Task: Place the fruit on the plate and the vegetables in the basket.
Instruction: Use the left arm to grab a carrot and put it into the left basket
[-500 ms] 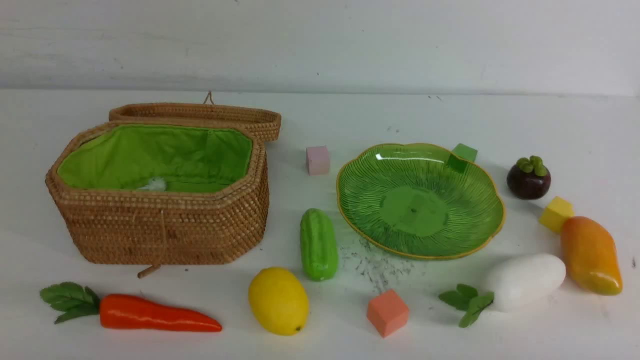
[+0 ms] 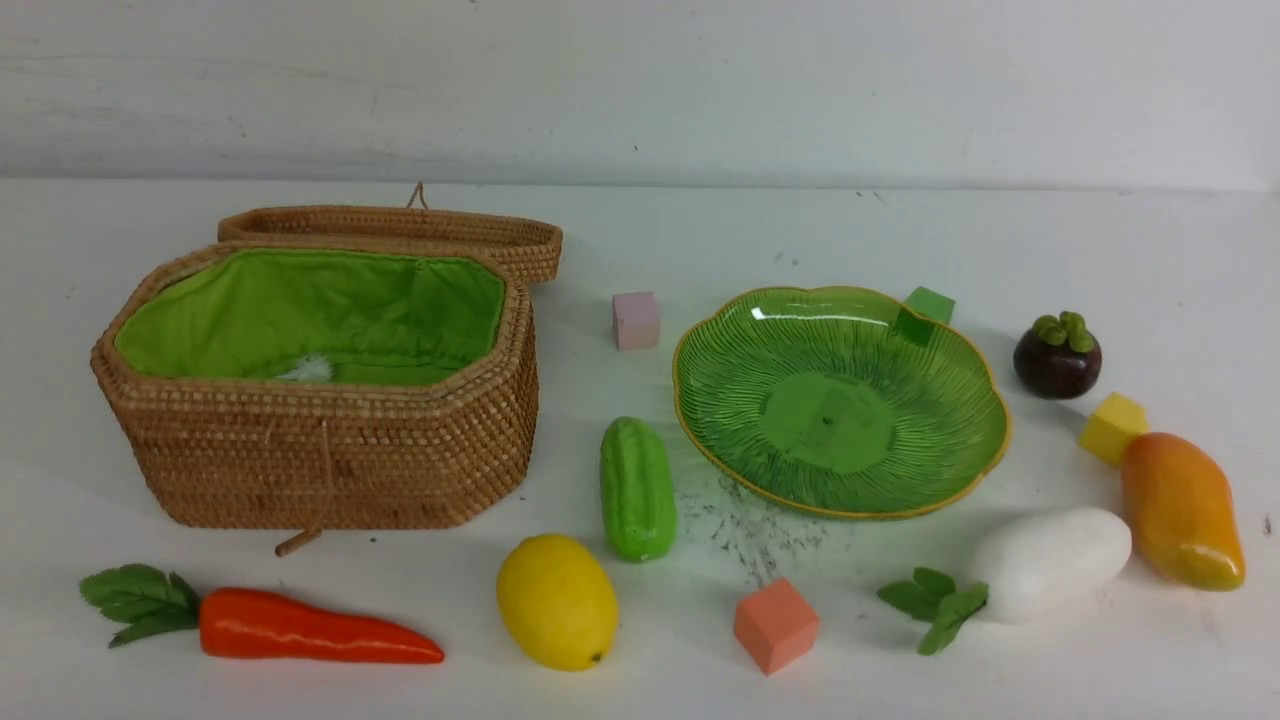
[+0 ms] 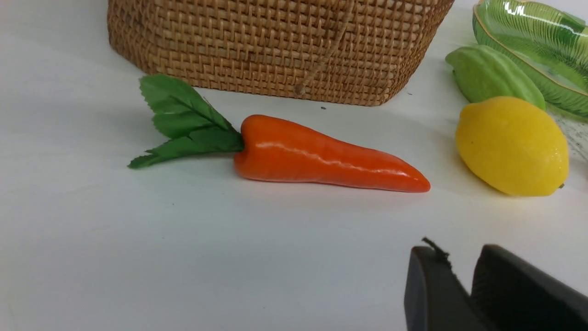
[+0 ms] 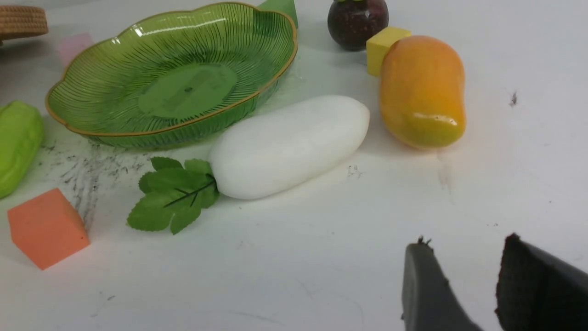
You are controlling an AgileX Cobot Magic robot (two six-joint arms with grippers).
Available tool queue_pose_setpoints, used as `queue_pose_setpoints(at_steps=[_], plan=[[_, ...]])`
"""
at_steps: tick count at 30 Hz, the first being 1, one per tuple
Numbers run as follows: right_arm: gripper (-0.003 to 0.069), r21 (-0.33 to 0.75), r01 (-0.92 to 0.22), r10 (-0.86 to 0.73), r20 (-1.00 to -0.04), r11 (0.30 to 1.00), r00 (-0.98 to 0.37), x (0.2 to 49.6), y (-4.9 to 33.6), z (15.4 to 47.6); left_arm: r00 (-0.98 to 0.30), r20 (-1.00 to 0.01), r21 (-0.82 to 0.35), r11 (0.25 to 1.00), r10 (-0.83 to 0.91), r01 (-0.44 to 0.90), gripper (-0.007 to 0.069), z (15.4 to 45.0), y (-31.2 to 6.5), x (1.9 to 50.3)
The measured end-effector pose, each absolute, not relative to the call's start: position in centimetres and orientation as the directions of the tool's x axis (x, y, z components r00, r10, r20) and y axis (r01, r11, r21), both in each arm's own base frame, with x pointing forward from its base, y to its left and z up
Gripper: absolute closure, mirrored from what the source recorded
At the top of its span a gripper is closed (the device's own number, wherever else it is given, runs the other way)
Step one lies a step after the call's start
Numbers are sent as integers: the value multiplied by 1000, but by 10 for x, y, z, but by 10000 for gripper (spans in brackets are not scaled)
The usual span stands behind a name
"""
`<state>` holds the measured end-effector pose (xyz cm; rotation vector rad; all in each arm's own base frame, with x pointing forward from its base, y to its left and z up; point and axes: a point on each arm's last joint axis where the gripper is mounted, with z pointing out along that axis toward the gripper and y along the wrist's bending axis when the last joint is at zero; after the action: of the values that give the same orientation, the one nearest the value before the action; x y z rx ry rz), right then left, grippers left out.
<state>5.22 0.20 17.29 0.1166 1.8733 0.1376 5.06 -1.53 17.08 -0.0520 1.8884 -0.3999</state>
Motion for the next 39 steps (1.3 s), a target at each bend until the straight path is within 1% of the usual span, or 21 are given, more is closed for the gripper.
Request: queue_pose_setpoints(at_steps=[8,10,12,13,14,18,21,26,28,29,32,33,35,38,39], plan=[[418,154,11,150,-942,988,-301,52,2,173,-343,-910,-300,941,-232,160,479,172,-15,51],[418,154,11,150,-942,988,-301,52,2,173,-319,-907,-339,927,-276,162,477,175,-16,52],[418,154,11,150,-942,988,-301,52,2,173,-298,-877,-435,886,-377,159,477,179,-17,52],[418,154,11,150,-942,988,-301,52,2,173,-284,-838,-520,840,-466,156,476,182,-18,53],[418,154,11,150,-942,988,-301,52,2,173,-275,-803,-580,800,-529,154,474,185,-18,53],[418,154,11,150,-942,988,-301,52,2,173,-247,-678,-732,665,-692,147,471,192,-18,54],[418,154,11,150,-942,988,-301,52,2,173,-218,-619,-785,600,-755,152,470,196,-17,54],[418,154,11,150,-942,988,-301,52,2,173,-120,-589,-804,564,-800,187,477,206,-11,55],[418,154,11,150,-942,988,-301,52,2,173,-120,-589,-802,560,-799,207,506,216,-12,53],[418,154,11,150,-942,988,-301,52,2,173,-128,-599,-795,566,-791,219,532,222,-13,52],[418,149,11,145,-944,989,-298,52,2,173,-163,-673,-733,622,-721,276,625,253,-18,42],[418,152,11,149,-945,988,-291,52,2,174,-183,-697,-713,640,-694,286,638,262,-20,40],[418,216,12,212,-942,976,-260,54,3,175,-248,-748,-664,686,-616,299,638,281,-25,36],[418,422,1,416,-894,907,-167,56,5,184,-413,-797,-578,755,-442,308,638,307,-35,37],[418,454,-6,449,-883,891,-140,56,5,187,-447,-802,-556,770,-396,313,638,311,-37,38]])
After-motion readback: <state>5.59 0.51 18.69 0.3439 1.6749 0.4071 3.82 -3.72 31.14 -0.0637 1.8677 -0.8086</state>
